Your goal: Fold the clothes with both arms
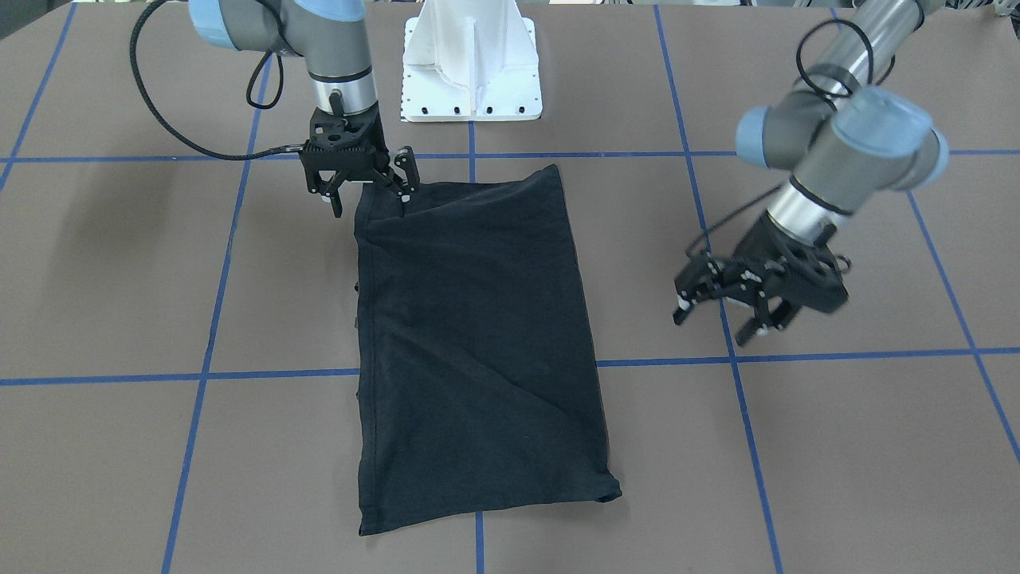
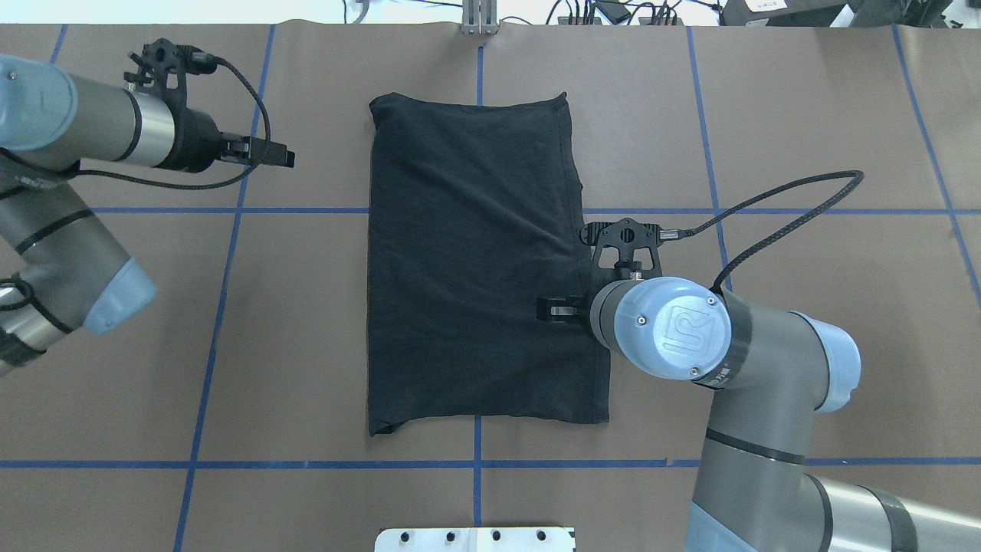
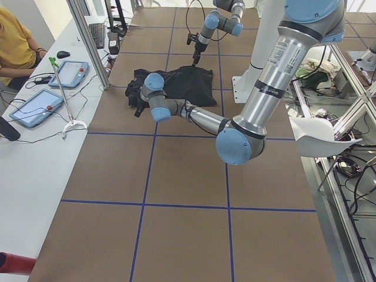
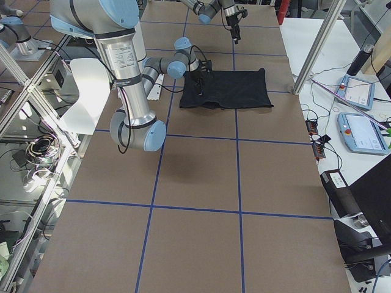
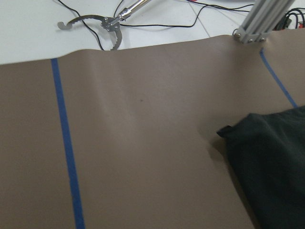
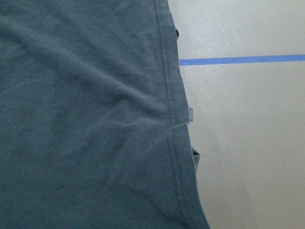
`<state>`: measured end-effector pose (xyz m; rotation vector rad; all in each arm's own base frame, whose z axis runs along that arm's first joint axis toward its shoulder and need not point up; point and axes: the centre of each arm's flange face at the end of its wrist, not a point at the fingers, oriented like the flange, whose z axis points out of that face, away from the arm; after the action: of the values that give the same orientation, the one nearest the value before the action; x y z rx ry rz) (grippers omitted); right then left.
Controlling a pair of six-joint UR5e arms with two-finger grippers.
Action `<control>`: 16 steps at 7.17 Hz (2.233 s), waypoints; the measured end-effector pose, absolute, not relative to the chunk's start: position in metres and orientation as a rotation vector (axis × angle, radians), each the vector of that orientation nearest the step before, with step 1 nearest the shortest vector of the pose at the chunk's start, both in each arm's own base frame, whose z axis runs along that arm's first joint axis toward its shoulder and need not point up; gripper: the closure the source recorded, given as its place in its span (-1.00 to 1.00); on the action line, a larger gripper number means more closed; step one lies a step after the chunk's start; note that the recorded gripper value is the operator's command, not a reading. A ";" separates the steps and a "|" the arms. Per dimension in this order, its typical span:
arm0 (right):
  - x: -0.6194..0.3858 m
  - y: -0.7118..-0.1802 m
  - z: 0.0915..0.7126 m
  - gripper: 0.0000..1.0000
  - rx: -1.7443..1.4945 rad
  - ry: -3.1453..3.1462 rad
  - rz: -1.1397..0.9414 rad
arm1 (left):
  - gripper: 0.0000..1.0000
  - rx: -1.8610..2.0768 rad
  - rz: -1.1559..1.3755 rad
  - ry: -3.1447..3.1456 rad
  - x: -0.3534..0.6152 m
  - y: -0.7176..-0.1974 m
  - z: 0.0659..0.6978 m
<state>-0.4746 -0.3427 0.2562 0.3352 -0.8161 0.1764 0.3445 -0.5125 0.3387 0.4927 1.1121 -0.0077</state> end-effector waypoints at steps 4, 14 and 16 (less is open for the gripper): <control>-0.454 -0.334 0.289 -1.00 0.347 -0.889 0.173 | -1.00 0.280 -0.198 1.231 0.452 -0.332 0.311; -0.453 -0.334 0.290 -1.00 0.350 -0.891 0.175 | -0.33 0.087 -0.337 1.229 0.522 -0.233 0.327; -0.452 -0.334 0.290 -1.00 0.350 -0.891 0.175 | -0.34 0.084 -0.333 1.230 0.524 -0.231 0.326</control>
<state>-0.4523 -0.3339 0.2897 0.3499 -0.8914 0.1750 0.5241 -0.2310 0.3259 0.0838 1.2300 -0.3331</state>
